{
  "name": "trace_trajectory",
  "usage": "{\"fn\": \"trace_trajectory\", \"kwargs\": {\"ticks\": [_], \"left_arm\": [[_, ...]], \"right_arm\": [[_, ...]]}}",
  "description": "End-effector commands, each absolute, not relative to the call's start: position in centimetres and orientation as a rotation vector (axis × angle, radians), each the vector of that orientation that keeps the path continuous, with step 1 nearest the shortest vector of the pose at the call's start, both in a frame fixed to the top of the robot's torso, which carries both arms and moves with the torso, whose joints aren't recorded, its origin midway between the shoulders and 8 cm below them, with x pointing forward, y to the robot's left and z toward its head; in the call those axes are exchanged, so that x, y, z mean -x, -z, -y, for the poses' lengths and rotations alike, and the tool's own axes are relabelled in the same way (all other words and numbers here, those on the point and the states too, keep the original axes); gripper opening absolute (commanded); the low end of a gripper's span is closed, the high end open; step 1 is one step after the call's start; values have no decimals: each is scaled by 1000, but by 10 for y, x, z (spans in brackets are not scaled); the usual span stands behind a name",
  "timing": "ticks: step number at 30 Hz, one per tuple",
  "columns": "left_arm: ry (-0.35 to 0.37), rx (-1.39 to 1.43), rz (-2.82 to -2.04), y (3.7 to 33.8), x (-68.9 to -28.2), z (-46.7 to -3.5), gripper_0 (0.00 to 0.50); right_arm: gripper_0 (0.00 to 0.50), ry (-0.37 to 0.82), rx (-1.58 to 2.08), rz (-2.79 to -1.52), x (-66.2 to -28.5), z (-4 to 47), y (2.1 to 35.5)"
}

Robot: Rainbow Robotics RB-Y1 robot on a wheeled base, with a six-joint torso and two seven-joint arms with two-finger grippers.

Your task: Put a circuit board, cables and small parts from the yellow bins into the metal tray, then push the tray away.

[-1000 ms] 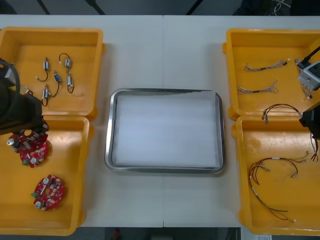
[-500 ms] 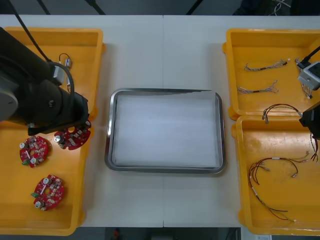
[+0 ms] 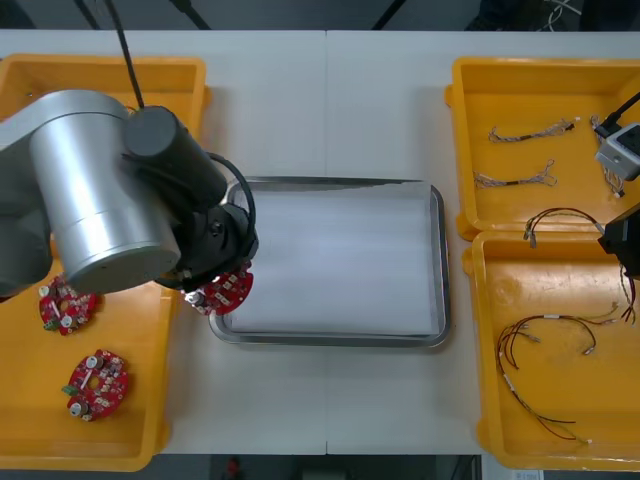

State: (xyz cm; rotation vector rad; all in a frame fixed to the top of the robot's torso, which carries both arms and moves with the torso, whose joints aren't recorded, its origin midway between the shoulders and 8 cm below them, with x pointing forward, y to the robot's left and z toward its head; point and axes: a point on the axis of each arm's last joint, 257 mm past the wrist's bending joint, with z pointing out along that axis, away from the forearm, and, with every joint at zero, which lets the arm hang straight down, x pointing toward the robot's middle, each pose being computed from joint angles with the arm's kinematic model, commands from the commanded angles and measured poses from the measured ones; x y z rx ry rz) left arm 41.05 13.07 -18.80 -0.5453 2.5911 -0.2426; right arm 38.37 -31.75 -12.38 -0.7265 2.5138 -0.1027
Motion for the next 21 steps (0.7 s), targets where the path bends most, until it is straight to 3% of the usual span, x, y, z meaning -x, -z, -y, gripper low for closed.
{"fn": "trace_trajectory", "kwargs": {"ticks": [1,7,21], "left_arm": [[268,509,-2552,181,-426,-92,0],[211,527,-2533,200,-438,-77,0],[208,515,-2526,237,-454,-58,0]], "right_arm": [[0,182,813,-2468,-386,319,110],[0,182,813,-2468,-386,319,110],[0,182,813,-2468,-386,319,110]]}}
